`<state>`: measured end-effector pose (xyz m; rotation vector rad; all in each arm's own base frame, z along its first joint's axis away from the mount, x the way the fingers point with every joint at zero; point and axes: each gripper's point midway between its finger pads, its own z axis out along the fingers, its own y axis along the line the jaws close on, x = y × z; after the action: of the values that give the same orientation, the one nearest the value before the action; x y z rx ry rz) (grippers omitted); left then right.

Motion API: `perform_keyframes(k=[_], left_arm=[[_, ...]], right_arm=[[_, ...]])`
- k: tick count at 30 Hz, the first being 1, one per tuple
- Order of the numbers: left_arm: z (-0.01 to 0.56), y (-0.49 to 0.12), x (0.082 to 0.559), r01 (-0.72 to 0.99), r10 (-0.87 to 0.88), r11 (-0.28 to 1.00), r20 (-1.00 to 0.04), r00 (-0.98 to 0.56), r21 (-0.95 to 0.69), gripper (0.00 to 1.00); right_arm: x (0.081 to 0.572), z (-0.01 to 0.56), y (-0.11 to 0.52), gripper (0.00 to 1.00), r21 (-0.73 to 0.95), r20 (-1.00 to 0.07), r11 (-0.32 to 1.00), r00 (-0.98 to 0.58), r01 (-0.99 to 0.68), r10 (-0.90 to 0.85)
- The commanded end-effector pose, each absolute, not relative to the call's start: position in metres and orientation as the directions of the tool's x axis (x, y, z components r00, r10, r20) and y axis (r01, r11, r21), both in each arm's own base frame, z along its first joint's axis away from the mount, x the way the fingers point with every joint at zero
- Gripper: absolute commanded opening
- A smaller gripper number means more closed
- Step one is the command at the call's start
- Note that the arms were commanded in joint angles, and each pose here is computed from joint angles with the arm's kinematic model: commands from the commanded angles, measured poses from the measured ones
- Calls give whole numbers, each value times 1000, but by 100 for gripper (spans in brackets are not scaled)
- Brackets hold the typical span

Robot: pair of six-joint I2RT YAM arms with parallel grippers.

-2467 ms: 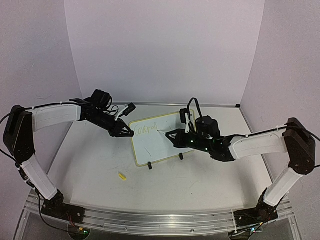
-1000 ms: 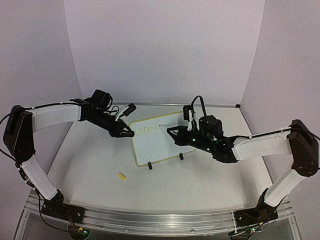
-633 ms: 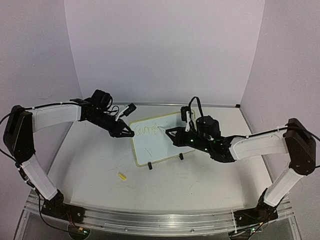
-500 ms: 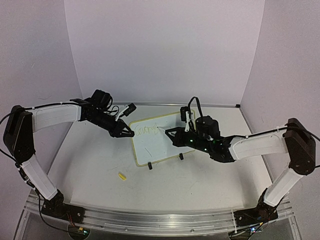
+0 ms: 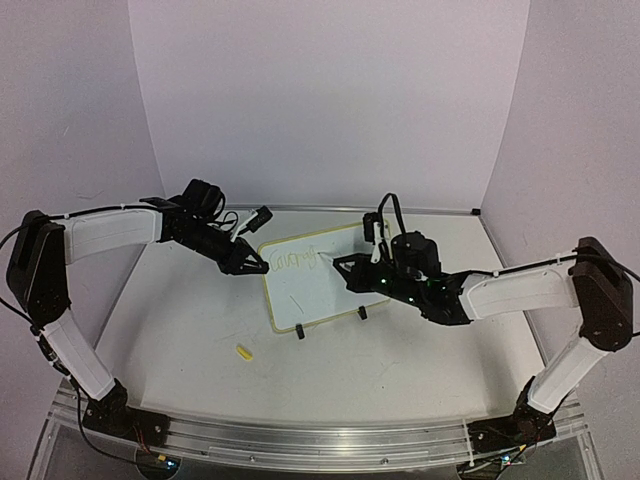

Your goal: Write a sentence on the whiteboard

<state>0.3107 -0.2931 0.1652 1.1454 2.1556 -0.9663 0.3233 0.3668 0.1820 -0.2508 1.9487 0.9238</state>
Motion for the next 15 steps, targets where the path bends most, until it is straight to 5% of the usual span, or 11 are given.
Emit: perform_keyframes(k=[1, 15], left_arm=[[155, -279, 318, 848, 545, 460, -672, -502, -262, 0], [155, -279, 318, 849, 546, 460, -671, -502, -261, 0]], right_arm=[[333, 202, 352, 0, 481, -842, 734, -487, -479, 234], [336, 210, 366, 0, 477, -849, 710, -482, -519, 218]])
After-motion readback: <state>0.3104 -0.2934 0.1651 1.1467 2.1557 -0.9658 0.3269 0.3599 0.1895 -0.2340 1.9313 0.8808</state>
